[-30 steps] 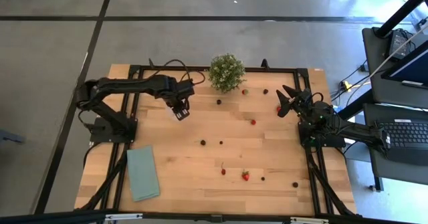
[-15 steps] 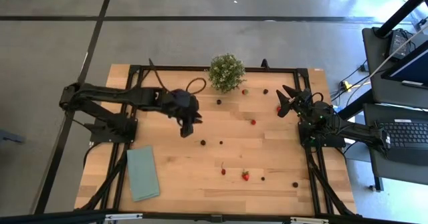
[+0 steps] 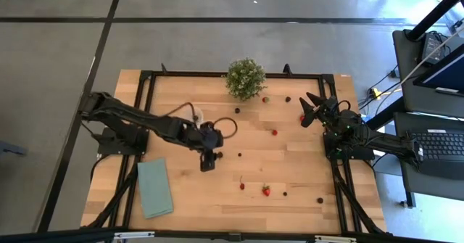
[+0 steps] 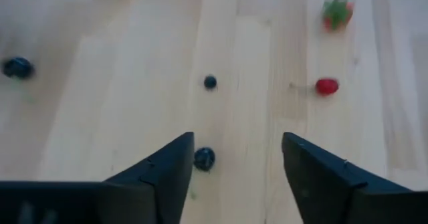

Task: Pick and placing Produce into tupperware
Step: Put the black cherry into the transparent container

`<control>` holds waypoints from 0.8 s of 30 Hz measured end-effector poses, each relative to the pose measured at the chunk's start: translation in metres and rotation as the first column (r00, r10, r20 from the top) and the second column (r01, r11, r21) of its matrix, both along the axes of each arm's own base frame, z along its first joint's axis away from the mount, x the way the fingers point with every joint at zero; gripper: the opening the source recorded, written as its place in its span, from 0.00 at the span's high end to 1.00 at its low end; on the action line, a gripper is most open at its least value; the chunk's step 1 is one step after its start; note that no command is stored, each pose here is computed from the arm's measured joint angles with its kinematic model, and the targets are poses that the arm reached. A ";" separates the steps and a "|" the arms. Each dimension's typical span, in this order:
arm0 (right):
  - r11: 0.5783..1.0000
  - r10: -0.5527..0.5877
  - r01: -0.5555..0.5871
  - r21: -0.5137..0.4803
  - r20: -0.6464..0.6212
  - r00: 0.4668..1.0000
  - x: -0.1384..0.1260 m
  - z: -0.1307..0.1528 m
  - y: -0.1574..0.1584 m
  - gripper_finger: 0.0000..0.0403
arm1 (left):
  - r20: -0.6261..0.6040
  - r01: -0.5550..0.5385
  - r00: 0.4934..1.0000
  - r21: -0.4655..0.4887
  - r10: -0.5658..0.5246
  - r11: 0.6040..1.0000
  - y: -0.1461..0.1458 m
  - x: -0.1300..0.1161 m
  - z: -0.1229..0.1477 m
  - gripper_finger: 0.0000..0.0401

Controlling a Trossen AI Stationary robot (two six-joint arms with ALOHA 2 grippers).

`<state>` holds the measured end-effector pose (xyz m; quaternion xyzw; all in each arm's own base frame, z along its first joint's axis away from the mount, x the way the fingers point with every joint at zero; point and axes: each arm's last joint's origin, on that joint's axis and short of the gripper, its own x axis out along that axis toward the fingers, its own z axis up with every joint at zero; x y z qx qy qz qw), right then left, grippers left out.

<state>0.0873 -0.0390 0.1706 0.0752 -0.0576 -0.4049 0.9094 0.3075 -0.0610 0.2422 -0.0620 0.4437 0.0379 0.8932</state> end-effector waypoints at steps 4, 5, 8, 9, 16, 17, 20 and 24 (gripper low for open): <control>1.000 0.002 -0.002 -0.001 -0.001 1.000 0.000 0.000 0.000 0.46 | -0.054 -0.016 0.998 -0.018 0.015 1.000 -0.011 0.009 -0.022 0.40; 1.000 0.006 -0.006 -0.001 -0.001 1.000 0.000 0.000 0.000 0.46 | -0.060 -0.012 0.998 -0.017 0.011 1.000 -0.013 0.012 -0.026 0.39; 1.000 0.008 -0.008 0.000 0.000 1.000 0.000 0.000 0.000 0.46 | -0.084 0.004 0.996 -0.007 -0.005 1.000 -0.019 0.017 -0.039 0.39; 1.000 0.008 -0.008 0.000 0.000 1.000 0.000 0.000 0.000 0.46 | -0.088 0.007 0.996 -0.005 -0.008 1.000 -0.020 0.018 -0.042 0.39; 1.000 0.010 -0.010 0.017 0.020 1.000 0.000 0.000 0.000 0.46 | -0.120 -0.054 0.991 0.036 0.058 0.998 -0.014 0.022 -0.053 0.41; 1.000 0.010 -0.010 0.017 0.019 1.000 0.000 0.000 0.000 0.46 | -0.125 -0.059 0.990 0.033 0.063 0.998 -0.012 0.022 -0.054 0.41; 1.000 0.010 -0.010 0.017 0.019 1.000 0.000 0.000 0.000 0.46 | -0.132 -0.083 0.988 0.006 0.083 0.997 -0.004 0.024 -0.055 0.41; 1.000 0.010 -0.010 0.016 0.018 1.000 0.000 0.000 0.000 0.46 | -0.171 -0.102 0.980 0.010 0.102 0.995 0.007 0.024 -0.059 0.41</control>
